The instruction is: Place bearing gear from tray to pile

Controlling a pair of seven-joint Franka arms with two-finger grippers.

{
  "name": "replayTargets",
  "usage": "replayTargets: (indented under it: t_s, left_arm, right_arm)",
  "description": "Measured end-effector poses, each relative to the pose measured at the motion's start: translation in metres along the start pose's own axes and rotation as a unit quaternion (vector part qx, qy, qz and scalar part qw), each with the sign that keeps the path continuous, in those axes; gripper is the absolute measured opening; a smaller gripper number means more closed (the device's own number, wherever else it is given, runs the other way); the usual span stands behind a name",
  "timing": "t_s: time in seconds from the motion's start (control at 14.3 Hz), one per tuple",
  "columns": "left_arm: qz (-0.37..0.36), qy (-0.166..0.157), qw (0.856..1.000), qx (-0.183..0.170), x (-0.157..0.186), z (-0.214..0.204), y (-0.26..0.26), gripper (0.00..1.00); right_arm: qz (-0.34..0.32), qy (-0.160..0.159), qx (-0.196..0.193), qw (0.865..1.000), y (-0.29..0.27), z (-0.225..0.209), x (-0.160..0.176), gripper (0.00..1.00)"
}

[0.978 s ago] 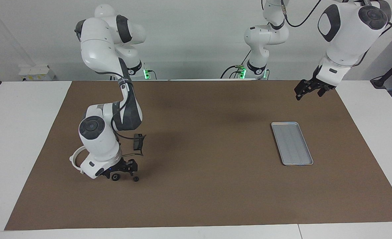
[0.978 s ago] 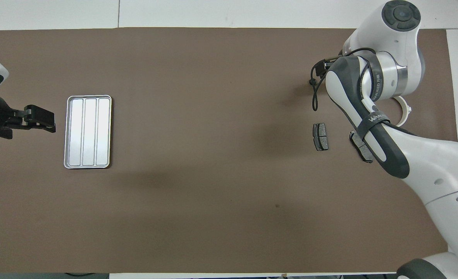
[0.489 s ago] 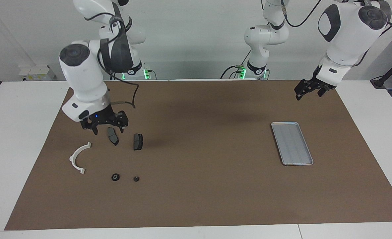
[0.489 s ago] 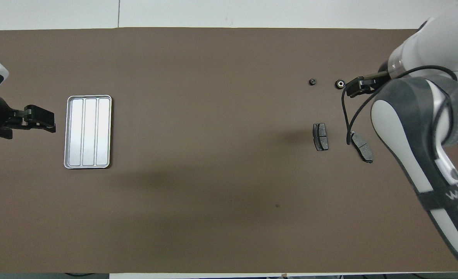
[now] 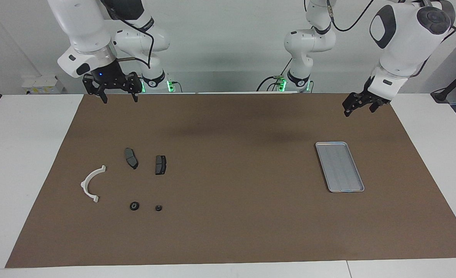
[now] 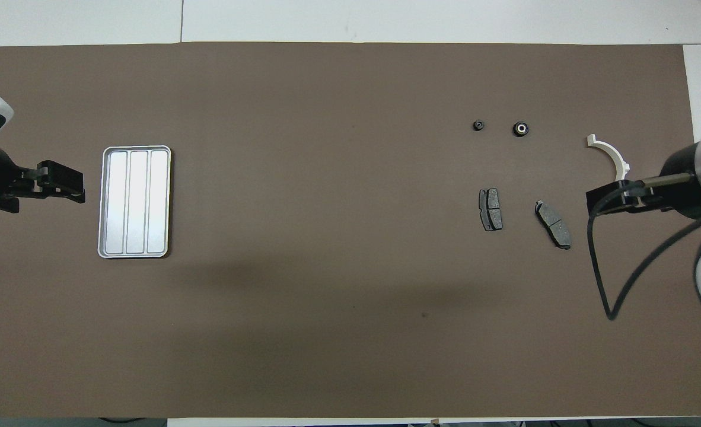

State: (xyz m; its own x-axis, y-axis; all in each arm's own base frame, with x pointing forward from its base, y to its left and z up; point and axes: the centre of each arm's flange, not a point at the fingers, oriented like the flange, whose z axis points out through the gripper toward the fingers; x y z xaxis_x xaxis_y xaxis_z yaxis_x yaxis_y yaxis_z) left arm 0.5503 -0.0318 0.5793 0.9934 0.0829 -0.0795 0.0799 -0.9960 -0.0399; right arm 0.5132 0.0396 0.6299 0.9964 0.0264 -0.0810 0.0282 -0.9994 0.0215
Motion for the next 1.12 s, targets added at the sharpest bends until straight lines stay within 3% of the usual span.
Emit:
replayTargets:
  t_s: [0.42,0.84,1.12]
  left_arm:
    - [0.0,0.0,1.0,0.0,0.0,0.0,0.0,1.0]
    - [0.0,0.0,1.0,0.0,0.0,0.0,0.0,1.0]
    - [0.0,0.0,1.0,0.0,0.0,0.0,0.0,1.0]
  right_arm:
    - [0.012,-0.013,0.002,1.0,0.013,0.008,0.0,1.0]
    - [0.016,0.007,0.004,1.0,0.017,0.005,0.005,1.0]
    - [0.016,0.045,0.004,0.999,0.017,0.001,0.014,1.0]
